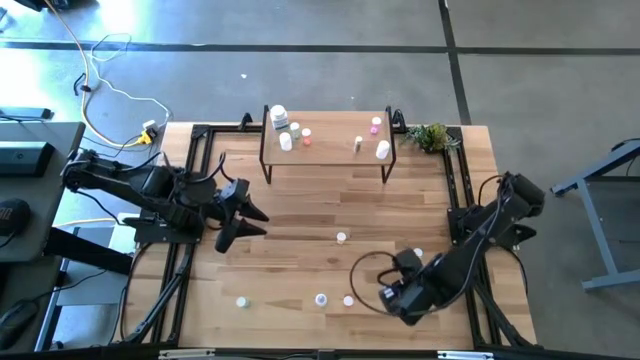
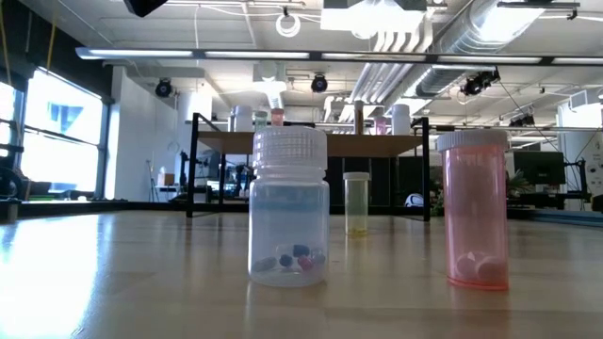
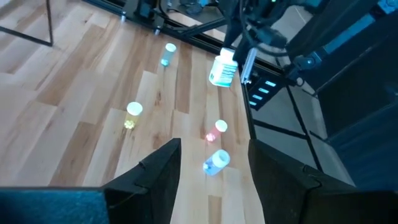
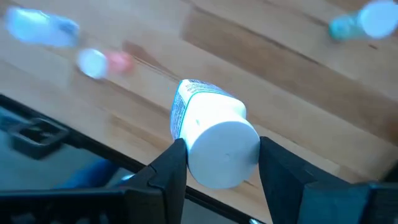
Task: Pick and place medicine bottles onto shelf by color
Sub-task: Put the white and blue pill bottle on the shelf
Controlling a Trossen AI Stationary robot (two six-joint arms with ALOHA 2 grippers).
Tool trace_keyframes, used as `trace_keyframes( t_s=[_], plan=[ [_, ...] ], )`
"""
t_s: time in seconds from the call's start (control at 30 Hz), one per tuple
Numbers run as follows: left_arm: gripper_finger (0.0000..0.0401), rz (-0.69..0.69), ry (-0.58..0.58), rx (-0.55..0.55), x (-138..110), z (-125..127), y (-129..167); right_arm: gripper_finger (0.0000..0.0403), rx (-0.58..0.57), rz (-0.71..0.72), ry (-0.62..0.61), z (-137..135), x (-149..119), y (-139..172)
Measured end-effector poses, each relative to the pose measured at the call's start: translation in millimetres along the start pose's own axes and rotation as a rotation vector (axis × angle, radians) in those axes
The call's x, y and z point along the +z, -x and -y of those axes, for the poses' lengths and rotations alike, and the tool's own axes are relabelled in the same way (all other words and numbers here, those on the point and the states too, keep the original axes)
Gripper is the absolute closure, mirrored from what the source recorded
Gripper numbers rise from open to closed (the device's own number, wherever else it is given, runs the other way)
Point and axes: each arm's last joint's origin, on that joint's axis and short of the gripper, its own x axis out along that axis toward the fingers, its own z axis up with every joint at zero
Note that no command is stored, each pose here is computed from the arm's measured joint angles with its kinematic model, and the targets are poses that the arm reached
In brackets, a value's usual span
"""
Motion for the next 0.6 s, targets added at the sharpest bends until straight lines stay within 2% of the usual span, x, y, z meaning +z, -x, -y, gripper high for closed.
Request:
trace_keyframes(
  t_s=[0.33,0.6],
  plan=[
    [0.0222,0.037,-0.049,0.080,8.3,-16.3,0.6,0.0255,0.180,0.132,0.027,-12.2,60.0,19.7],
    [0.0222,0.078,-0.060,0.179,15.6,-32.3,2.8,0.0255,0.264,0.205,0.084,-23.5,112.4,21.3]
  ],
)
